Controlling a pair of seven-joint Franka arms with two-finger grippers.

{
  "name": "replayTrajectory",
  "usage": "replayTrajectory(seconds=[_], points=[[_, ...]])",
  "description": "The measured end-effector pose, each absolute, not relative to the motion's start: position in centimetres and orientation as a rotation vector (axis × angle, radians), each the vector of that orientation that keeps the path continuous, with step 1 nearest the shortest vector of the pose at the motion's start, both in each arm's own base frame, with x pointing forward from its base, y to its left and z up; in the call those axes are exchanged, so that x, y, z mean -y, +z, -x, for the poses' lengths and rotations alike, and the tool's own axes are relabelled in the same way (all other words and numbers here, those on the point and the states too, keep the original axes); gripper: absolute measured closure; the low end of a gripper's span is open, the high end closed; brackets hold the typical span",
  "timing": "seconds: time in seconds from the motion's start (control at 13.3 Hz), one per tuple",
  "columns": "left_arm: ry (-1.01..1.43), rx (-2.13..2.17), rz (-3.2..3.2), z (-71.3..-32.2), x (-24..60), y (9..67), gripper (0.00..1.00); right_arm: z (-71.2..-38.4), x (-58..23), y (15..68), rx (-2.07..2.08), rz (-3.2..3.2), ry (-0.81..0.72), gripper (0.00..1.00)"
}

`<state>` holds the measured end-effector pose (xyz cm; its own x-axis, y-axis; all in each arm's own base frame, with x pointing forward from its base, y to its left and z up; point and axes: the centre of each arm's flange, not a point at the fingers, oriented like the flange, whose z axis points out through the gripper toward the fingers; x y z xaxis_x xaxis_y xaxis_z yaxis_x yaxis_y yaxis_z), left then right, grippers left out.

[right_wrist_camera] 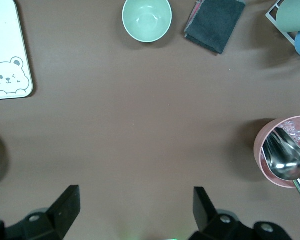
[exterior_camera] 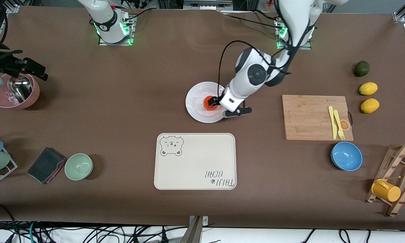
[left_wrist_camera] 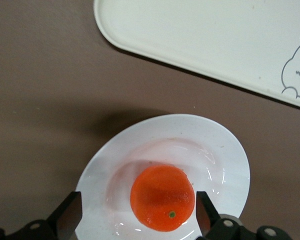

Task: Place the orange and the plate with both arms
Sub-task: 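Lower the orange onto the plate and open the left gripper, then withdraw the left gripper while the right gripper reaches toward the plate rim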

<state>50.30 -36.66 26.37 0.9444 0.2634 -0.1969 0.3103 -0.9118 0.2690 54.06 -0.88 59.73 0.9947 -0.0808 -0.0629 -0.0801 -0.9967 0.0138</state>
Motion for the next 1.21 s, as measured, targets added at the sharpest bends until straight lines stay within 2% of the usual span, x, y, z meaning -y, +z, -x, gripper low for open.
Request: replayTrajectory(seconds=[0.3,0.6,0.98,1.21], points=[[-0.231,-0.406,-2.831,-54.1,27.5,33.6,0.0,-54.0,0.8,59.5,0.121,-3.126,-0.124,0.0],[-0.175,-0.226,-3.013,-54.4,20.6,40.0,0.0,-53.6,-0.3,58.1,0.086,-3.125,-0.242,0.0],[-0.098,-0.04,-3.082,-55.0,8.2,46.7,0.0,-55.6,-6.9,50.9,-0.055,-3.21,-0.501,0.0],[-0.168,-0.057,-3.067,-54.4,1.9,51.1,0.0,-57.7,-9.9,45.7,-0.072,-3.288,-0.566,0.0]])
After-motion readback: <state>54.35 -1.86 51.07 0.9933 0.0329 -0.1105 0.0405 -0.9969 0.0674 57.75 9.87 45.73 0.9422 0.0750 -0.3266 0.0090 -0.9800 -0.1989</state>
